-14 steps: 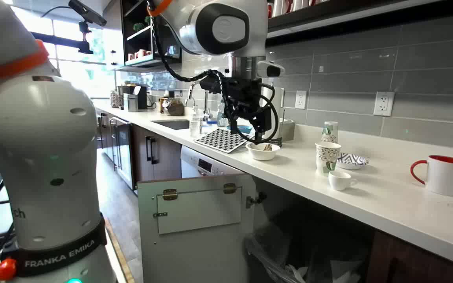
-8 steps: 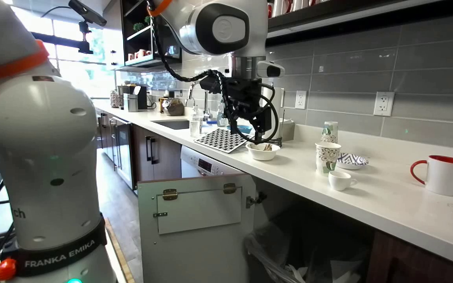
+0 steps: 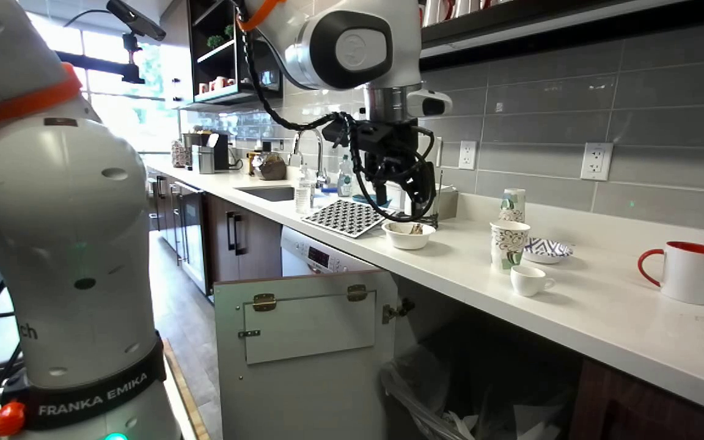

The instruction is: Pour the contents in the white mug into the coffee cup.

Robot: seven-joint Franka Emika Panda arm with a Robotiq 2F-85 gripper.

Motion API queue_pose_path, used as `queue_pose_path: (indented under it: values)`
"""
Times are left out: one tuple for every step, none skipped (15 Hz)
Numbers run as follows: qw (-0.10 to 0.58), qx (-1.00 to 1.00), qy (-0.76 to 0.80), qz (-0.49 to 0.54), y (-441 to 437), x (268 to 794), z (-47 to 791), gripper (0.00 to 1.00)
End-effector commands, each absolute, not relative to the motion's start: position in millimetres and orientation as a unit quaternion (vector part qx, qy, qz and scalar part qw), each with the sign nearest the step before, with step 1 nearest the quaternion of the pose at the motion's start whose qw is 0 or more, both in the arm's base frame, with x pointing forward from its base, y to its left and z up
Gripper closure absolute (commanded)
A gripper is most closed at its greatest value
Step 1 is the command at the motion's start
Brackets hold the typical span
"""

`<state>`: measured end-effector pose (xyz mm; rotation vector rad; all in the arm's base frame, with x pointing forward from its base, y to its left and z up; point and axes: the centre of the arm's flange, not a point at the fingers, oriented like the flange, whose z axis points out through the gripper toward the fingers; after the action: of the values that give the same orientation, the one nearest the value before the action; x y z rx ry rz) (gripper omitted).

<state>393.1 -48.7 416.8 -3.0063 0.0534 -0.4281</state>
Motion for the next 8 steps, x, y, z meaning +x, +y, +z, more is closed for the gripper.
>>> queue_pose_path:
  values:
    - [0.023,-0.981,0.102,-0.162,-58,438,408,0.00]
    - [0.017,-0.979,0.123,-0.164,-62,451,408,0.00]
    - [0.014,-0.976,0.141,-0.164,-65,460,408,0.00]
    - [0.010,-0.974,0.158,-0.160,-69,471,409,0.00]
    - [0.010,-0.973,0.174,-0.152,-73,479,410,0.00]
    - [0.008,-0.971,0.189,-0.146,-80,489,410,0.00]
    - [0.008,-0.969,0.204,-0.141,-85,498,410,0.00]
    - [0.010,-0.967,0.216,-0.135,-92,506,410,0.00]
